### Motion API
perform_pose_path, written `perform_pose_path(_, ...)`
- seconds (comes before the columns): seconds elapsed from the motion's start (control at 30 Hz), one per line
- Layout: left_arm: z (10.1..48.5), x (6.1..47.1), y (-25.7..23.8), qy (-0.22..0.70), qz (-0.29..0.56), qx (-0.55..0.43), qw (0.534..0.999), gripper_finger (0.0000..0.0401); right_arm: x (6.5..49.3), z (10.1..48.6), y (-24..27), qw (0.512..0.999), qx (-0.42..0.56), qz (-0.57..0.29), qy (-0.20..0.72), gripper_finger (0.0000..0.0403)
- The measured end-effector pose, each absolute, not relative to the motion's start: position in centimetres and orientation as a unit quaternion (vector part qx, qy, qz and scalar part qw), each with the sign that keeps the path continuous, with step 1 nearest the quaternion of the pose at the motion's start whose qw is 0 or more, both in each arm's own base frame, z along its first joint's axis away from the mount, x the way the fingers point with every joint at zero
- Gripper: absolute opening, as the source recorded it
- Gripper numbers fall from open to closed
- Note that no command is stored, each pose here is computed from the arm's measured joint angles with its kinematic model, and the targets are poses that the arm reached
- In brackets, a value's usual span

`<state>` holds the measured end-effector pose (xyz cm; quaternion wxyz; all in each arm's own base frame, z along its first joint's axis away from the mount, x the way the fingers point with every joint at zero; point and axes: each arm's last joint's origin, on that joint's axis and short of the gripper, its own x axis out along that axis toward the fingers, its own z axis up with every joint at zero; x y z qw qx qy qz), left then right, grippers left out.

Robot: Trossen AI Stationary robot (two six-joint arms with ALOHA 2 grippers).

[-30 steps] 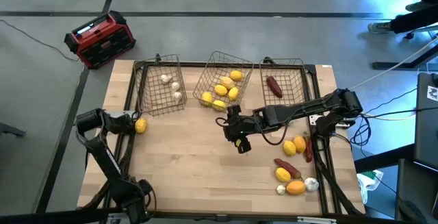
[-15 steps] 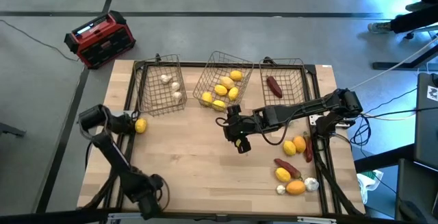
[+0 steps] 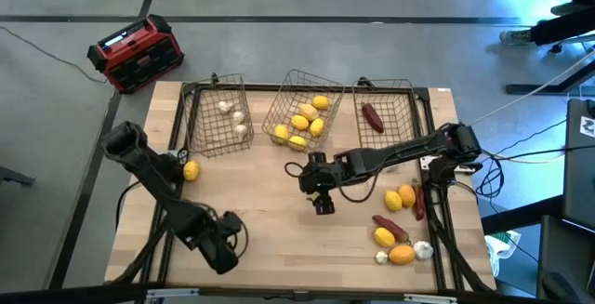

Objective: Sort produce into baskets
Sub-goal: Put the garlic into the left wire basket

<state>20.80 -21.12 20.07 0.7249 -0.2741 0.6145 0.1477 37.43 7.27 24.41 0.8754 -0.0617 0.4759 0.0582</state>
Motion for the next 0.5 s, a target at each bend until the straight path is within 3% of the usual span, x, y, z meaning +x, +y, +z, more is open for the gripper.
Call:
perform_pose_path(0.33, 25.2, 21.2, -15.6, 0.497, 0.174, -0.235, 0.817, 0.0152, 38.7, 21.3, 7.5, 0.861, -0.042, 0.046, 0.504, 0.0303)
perform_pose_path(0.5, 27.7, 20.6, -12.4, 0.413, 0.232, -0.200, 0.857, 0.0152, 38.7, 21.3, 7.5, 0.862, -0.042, 0.046, 0.503, 0.0303)
